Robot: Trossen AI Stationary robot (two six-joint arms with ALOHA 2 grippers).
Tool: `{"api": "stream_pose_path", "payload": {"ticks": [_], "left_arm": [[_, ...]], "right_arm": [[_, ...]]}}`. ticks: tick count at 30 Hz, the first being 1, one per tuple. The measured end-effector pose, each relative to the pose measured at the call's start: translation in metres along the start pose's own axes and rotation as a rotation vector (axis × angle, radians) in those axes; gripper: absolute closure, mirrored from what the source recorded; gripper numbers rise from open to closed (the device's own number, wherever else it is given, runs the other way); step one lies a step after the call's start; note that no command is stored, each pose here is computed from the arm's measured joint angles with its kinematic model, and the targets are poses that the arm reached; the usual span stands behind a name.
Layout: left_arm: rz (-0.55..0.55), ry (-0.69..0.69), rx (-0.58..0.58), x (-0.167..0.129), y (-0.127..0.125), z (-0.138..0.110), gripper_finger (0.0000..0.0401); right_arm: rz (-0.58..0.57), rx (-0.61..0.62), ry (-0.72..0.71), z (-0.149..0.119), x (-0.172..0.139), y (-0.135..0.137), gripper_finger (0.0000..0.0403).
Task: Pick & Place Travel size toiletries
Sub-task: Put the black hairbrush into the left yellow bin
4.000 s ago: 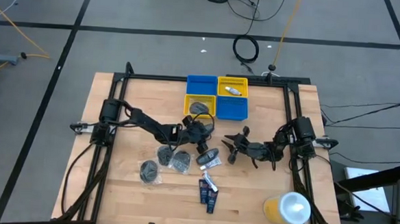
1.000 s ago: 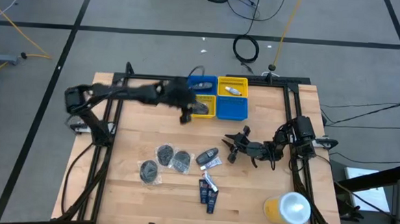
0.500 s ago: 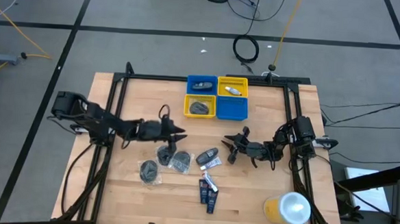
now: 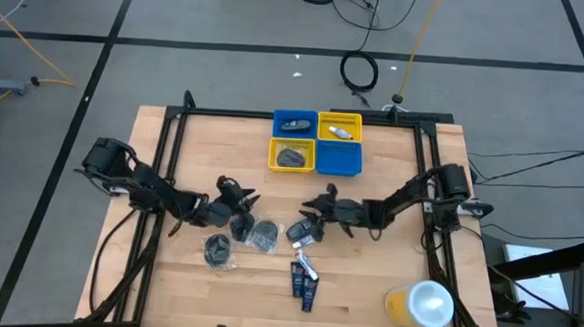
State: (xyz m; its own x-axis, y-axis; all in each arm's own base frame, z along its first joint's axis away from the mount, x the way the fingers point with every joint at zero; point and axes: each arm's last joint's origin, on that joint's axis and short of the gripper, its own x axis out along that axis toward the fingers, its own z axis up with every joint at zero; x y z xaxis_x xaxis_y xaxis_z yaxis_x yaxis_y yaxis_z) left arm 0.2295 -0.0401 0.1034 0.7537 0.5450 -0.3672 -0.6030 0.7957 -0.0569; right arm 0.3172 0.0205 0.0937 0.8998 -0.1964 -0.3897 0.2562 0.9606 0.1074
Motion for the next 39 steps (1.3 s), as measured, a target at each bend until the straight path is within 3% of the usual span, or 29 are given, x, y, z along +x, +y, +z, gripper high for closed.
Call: {"api": "stream_pose_path", "payload": {"ticks": [6, 11, 14, 22, 39], "left_arm": [[0.052, 0.013, -0.022, 0.004, -0.001, -0.016, 0.0293], [0.033, 0.014, -0.021, 0.005, -0.003, -0.017, 0.0293], [0.020, 0.020, -0.001, 0.005, -0.003, -0.017, 0.0293], [-0.001, 0.022, 0.003, 0.005, -0.004, -0.016, 0.0293], [0.009, 0.021, -0.008, 0.007, -0.002, -0.015, 0.0293]], "right_arm": [[0.095, -0.025, 0.196, 0.049, 0.017, 0.005, 0.0288], [0.339, 0.075, 0.291, 0.074, 0.034, 0.002, 0.0240], [0.406, 0.130, 0.324, 0.075, 0.047, -0.001, 0.0197], [0.407, 0.136, 0.335, 0.066, 0.074, 0.000, 0.0116], [0.518, 0.174, 0.234, 0.043, 0.103, 0.003, 0.0124]]}}
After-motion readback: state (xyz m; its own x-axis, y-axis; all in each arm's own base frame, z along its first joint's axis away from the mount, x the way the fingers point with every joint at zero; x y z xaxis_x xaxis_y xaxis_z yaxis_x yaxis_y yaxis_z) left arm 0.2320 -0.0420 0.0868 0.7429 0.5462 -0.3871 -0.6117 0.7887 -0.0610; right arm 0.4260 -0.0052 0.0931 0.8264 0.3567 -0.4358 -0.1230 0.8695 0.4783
